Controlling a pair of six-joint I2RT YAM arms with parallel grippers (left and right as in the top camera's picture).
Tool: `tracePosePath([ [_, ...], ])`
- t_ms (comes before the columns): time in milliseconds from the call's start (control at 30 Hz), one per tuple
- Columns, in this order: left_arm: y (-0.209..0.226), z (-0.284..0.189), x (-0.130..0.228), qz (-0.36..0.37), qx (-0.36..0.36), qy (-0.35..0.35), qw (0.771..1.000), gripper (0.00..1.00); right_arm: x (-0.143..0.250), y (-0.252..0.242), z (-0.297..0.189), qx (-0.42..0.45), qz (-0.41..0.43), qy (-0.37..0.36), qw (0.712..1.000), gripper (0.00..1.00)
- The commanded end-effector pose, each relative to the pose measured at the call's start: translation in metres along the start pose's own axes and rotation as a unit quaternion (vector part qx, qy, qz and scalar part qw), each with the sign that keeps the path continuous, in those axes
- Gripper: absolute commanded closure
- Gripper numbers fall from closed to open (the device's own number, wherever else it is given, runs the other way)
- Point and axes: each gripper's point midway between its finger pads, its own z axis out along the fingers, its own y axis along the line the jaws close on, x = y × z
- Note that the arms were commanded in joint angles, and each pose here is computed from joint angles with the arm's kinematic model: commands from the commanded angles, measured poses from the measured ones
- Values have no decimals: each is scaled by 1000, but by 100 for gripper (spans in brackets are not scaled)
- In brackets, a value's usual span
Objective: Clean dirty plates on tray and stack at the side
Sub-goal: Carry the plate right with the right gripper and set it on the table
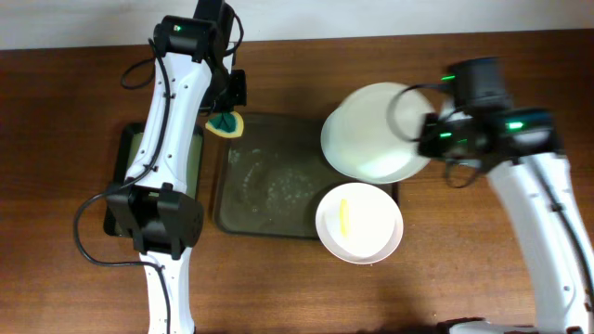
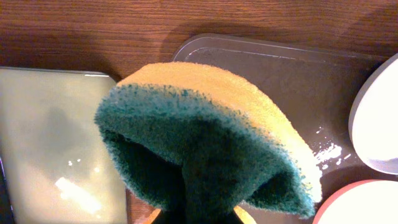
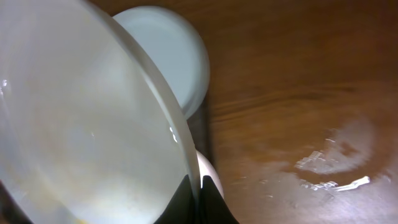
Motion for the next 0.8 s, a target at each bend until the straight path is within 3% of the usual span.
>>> tracePosePath([
  [0,-1,-7,-4,7,6,-12,1000,100,-12,-62,-3,14,76,2,997,96],
  [167,-1,-7,-4,8,6,-12,1000,100,28,-167,49,78,213,43,973,96],
  [333,-1,-7,-4,8,6,-12,1000,100,59,-208,103,83,264,23,961,96],
  [433,-1,-7,-4,8,6,-12,1000,100,55,-216,122,83,254,1,964,95],
  [500,-1,-7,-4,8,6,-12,1000,100,57,-218,129,84,246,10,966,87],
  [567,-1,-7,-3,8,6,-11,1000,100,60,-218,132,84,248,18,965,86],
  [667,-1,-7,-3,8,6,-11,1000,100,59,-200,126,37,219,38,974,63],
  [767,-1,-7,-3,8,6,-11,1000,100,31,-168,98,-50,159,35,985,60],
])
